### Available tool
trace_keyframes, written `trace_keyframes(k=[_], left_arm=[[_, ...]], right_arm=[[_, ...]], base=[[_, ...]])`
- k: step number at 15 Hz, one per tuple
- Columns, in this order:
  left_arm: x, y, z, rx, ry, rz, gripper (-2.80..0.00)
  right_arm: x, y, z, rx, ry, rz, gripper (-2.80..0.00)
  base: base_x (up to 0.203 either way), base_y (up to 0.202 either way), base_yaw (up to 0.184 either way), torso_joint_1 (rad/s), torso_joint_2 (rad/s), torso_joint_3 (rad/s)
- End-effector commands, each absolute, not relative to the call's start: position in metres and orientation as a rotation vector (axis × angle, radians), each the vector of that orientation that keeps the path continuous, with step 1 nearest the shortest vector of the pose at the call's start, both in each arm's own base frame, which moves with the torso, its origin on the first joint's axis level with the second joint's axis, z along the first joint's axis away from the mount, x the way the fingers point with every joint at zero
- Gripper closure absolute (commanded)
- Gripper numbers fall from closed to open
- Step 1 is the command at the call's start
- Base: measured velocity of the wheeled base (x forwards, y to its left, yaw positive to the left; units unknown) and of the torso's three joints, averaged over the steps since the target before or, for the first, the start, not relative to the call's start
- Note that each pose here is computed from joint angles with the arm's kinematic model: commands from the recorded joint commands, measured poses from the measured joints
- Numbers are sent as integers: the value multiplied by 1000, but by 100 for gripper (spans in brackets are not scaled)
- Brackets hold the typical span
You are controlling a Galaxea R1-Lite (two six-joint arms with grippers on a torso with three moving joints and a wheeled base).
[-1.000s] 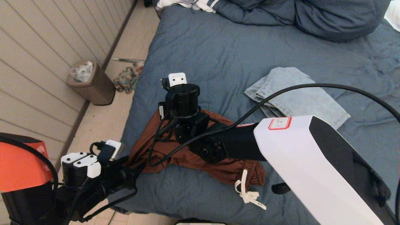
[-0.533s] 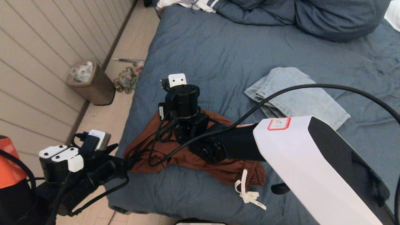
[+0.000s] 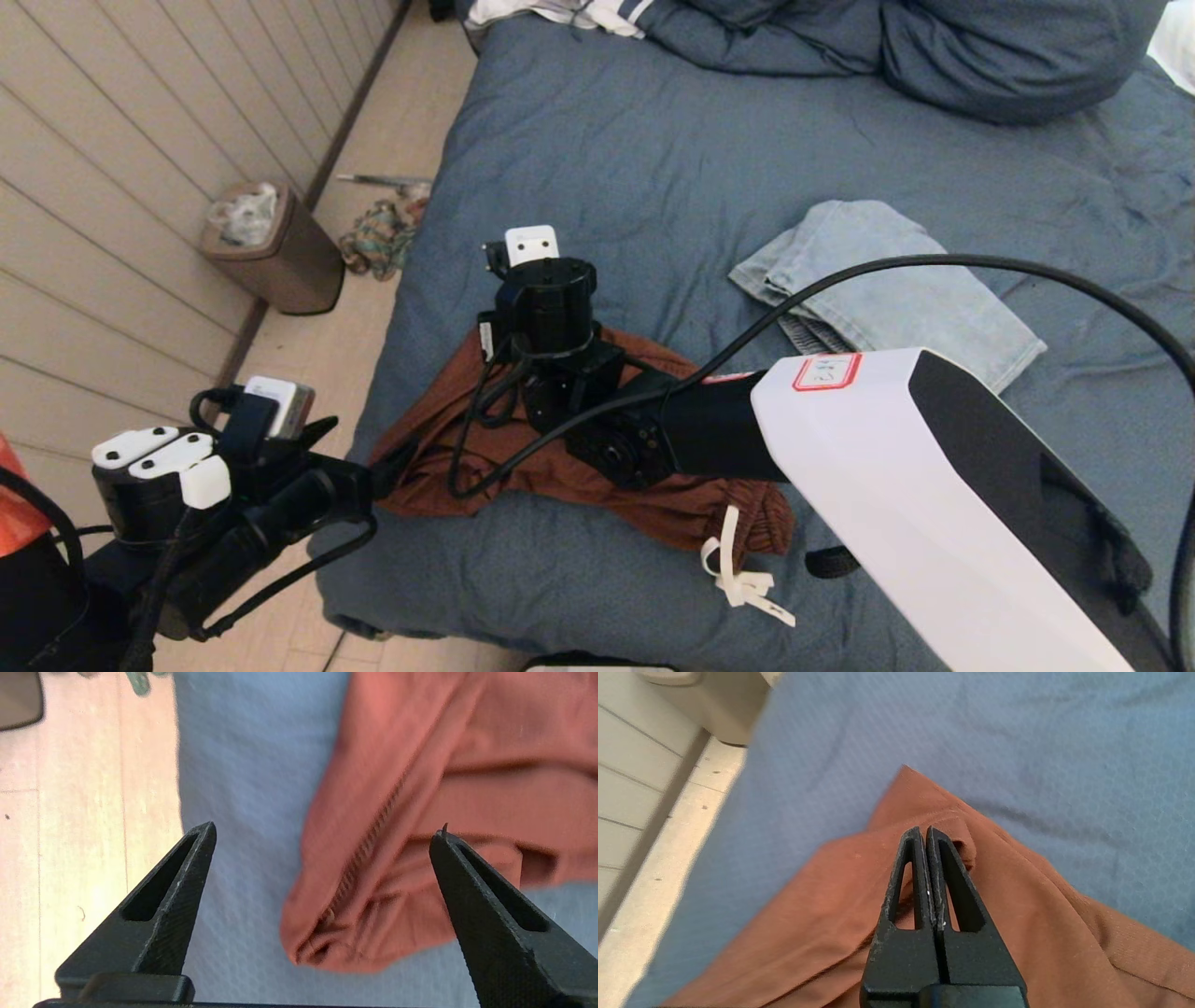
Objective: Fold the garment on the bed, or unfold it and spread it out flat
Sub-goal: Unford the brown shorts
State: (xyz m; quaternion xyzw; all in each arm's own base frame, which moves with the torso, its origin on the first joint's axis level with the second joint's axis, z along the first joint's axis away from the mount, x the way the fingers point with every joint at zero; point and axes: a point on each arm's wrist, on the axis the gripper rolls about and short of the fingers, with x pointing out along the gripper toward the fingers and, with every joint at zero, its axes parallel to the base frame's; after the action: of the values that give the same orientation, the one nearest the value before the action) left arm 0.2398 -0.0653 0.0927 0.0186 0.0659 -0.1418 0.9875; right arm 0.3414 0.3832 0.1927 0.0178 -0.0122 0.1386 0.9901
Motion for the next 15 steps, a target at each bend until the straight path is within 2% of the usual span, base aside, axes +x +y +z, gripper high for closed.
trace_keyframes(k=[1, 7, 10, 15], left_arm=[[239, -64, 106, 15, 72, -253, -280], [254, -69, 129, -16, -45, -120, -280], [254, -63, 141, -37, -90, -83, -280], [272, -73, 164, -100, 27, -92, -280]], right_arm=[[344, 383, 187, 33, -20, 247, 0], [352, 347, 228, 78, -68, 144, 0], [352, 345, 221, 67, -48, 140, 0], [351, 313, 247, 95, -64, 89, 0]], base=[[0, 0, 0, 0, 0, 0], [0, 0, 0, 0, 0, 0], [0, 0, 0, 0, 0, 0], [0, 0, 0, 0, 0, 0]])
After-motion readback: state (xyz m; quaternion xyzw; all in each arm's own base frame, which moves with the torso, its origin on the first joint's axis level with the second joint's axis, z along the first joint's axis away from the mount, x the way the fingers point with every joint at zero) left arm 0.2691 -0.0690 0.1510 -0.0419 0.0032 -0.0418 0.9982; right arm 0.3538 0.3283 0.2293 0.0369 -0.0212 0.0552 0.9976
